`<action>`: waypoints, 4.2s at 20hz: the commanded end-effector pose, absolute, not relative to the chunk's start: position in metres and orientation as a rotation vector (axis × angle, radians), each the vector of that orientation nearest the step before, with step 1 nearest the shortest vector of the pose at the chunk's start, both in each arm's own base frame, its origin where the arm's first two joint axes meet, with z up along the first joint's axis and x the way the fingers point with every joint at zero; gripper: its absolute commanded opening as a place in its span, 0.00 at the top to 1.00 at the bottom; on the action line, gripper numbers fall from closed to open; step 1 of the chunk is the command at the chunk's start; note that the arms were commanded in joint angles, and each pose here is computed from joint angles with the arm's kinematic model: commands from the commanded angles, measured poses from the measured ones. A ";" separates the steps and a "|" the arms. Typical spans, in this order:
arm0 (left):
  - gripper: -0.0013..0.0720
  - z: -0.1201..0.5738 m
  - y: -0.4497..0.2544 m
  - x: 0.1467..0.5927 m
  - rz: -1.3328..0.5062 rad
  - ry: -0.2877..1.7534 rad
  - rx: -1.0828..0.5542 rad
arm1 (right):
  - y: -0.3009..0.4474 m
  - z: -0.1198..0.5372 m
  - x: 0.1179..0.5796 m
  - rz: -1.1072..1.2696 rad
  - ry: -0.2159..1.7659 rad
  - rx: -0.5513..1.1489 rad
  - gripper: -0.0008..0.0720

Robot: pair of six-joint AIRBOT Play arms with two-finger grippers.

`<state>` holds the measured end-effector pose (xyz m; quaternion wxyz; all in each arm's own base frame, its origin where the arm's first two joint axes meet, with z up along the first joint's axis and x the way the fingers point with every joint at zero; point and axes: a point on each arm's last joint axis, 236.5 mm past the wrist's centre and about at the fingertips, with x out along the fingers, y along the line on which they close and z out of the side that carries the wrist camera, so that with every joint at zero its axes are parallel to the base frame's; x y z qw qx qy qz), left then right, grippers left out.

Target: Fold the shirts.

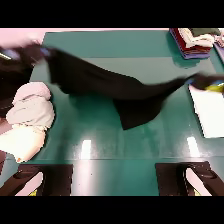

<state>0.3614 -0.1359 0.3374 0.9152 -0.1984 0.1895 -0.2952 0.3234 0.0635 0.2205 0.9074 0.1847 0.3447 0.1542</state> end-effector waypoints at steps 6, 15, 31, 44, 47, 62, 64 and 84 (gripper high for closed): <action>0.95 0.625 -0.124 0.153 -0.565 -0.388 -0.083 | -0.001 0.485 0.220 -0.052 0.154 0.018 0.96; 0.95 0.475 -0.081 0.312 -0.399 0.140 -0.257 | -0.035 0.415 0.295 0.057 0.410 0.214 0.97; 0.95 0.066 -0.072 0.520 -0.363 0.996 -0.617 | -0.004 0.059 0.494 0.148 1.196 0.327 0.97; 0.70 -0.034 -0.071 0.433 -0.361 1.355 -0.533 | 0.020 -0.001 0.436 0.195 1.364 0.414 0.85; 0.33 -0.020 -0.071 0.423 -0.367 1.371 -0.526 | 0.024 0.006 0.432 0.208 1.355 0.424 0.55; 0.33 -0.078 -0.108 0.192 -0.284 1.552 -0.671 | 0.035 0.065 0.350 0.230 1.195 0.349 0.55; 0.33 -0.078 -0.110 0.196 -0.291 1.525 -0.685 | 0.035 0.066 0.348 0.231 1.194 0.348 0.55; 0.95 -0.039 -0.115 0.241 -0.391 1.363 -0.643 | 0.005 -0.086 0.196 0.071 1.614 0.870 0.36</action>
